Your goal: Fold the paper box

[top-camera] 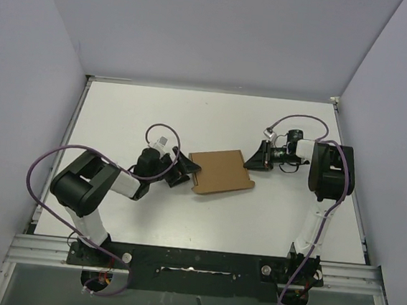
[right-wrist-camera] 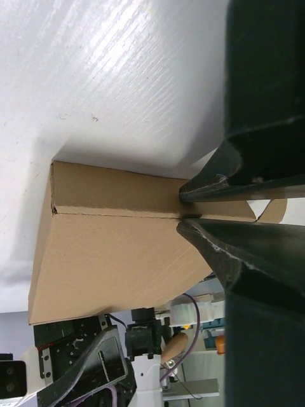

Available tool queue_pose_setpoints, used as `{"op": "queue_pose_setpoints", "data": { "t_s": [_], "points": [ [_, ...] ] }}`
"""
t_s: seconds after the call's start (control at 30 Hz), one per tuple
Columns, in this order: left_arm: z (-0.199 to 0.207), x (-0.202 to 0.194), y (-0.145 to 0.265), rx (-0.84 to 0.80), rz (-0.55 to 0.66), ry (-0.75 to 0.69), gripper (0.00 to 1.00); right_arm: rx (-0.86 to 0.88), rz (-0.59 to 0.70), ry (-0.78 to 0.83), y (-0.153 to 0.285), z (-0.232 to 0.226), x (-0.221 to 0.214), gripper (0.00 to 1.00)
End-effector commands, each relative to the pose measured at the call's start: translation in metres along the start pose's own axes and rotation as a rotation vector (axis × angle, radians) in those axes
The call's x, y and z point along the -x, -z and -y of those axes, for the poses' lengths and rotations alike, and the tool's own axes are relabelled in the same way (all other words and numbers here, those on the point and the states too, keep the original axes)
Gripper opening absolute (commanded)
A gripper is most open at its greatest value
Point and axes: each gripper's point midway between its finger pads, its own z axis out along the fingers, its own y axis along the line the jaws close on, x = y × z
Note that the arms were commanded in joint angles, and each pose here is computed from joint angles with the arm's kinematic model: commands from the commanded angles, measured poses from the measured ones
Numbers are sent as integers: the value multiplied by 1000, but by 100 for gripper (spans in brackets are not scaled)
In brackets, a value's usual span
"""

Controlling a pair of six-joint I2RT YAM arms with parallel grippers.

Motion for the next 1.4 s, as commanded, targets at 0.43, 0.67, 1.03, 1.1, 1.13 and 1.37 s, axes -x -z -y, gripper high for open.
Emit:
{"op": "queue_pose_setpoints", "data": {
  "t_s": [0.43, 0.67, 1.03, 1.1, 1.13, 1.37],
  "points": [
    [31, 4, -14, -89, 110, 95, 45, -52, -14, 5, -1, 16, -1, 17],
    [36, 5, -8, -95, 130, 119, 34, -41, 16, 87, 10, 0, 12, 31],
    [45, 12, 3, -88, 155, 183, 32, -61, 103, 436, 62, -62, 29, 54],
    [47, 13, 3, -76, 150, 210, 32, -67, 106, 550, 65, -81, 26, 57],
    [48, 13, 4, -70, 149, 221, 32, -71, 104, 623, 65, -92, 24, 59],
    [49, 14, 10, -14, 140, 287, 33, -94, 79, 1290, 32, -153, -16, 99]
  ]
}}
